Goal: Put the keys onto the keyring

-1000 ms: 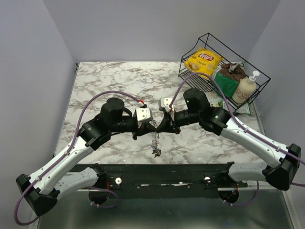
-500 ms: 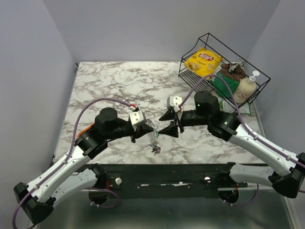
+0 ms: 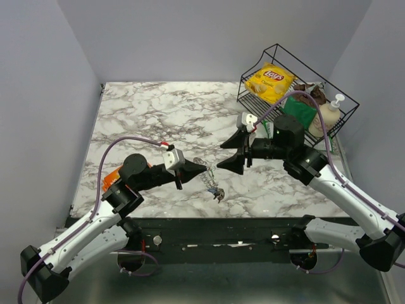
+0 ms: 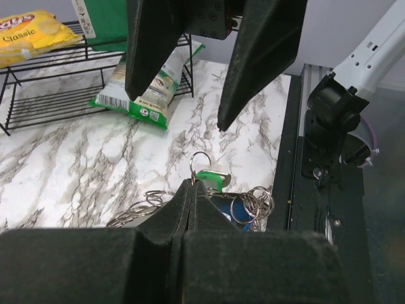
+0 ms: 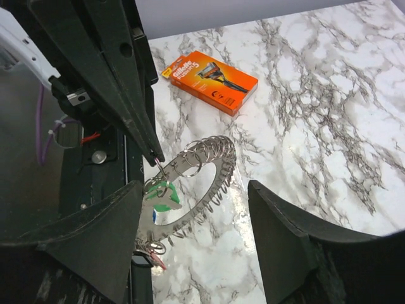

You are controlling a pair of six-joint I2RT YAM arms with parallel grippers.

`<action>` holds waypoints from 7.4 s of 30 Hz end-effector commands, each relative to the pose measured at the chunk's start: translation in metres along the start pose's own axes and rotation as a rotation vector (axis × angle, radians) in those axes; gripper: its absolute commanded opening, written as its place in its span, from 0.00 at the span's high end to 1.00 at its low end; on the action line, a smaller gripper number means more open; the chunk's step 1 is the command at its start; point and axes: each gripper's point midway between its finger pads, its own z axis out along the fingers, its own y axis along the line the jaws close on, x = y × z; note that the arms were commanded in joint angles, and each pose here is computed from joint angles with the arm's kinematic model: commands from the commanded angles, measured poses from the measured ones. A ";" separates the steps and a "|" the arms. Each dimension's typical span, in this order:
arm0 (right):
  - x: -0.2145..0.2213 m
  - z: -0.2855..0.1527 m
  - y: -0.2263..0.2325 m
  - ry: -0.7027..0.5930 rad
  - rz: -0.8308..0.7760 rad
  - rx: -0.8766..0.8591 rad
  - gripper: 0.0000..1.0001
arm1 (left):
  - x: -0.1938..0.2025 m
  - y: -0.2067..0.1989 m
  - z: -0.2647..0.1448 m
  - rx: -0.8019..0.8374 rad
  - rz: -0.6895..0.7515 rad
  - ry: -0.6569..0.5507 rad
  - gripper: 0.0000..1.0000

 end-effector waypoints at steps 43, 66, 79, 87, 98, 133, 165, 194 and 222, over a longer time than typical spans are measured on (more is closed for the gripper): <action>0.003 0.018 0.028 0.079 0.292 -0.239 0.71 | -0.032 0.002 -0.009 -0.033 0.137 -0.139 1.00; 0.017 0.017 0.031 0.098 0.280 -0.255 0.99 | -0.039 0.004 -0.008 -0.044 0.141 -0.164 1.00; 0.030 0.024 0.026 0.125 0.300 -0.251 0.99 | -0.046 -0.002 -0.007 -0.010 0.138 -0.188 1.00; 0.034 0.030 0.023 0.126 0.304 -0.255 0.99 | -0.048 -0.006 -0.006 0.009 0.129 -0.192 1.00; 0.030 0.031 0.023 0.114 0.306 -0.264 0.99 | -0.048 -0.005 -0.003 0.014 0.125 -0.189 1.00; 0.050 0.031 0.027 0.170 0.348 -0.287 0.99 | -0.058 -0.004 -0.007 -0.010 0.141 -0.221 1.00; -0.020 -0.006 0.054 -0.171 -0.037 -0.305 0.22 | -0.057 -0.018 -0.009 0.064 0.116 -0.233 1.00; -0.006 0.019 0.059 -0.151 0.057 -0.382 0.66 | -0.064 -0.021 -0.009 0.079 0.113 -0.248 1.00; -0.003 0.022 0.050 -0.135 0.056 -0.316 0.99 | -0.072 -0.022 -0.011 0.078 0.118 -0.237 0.98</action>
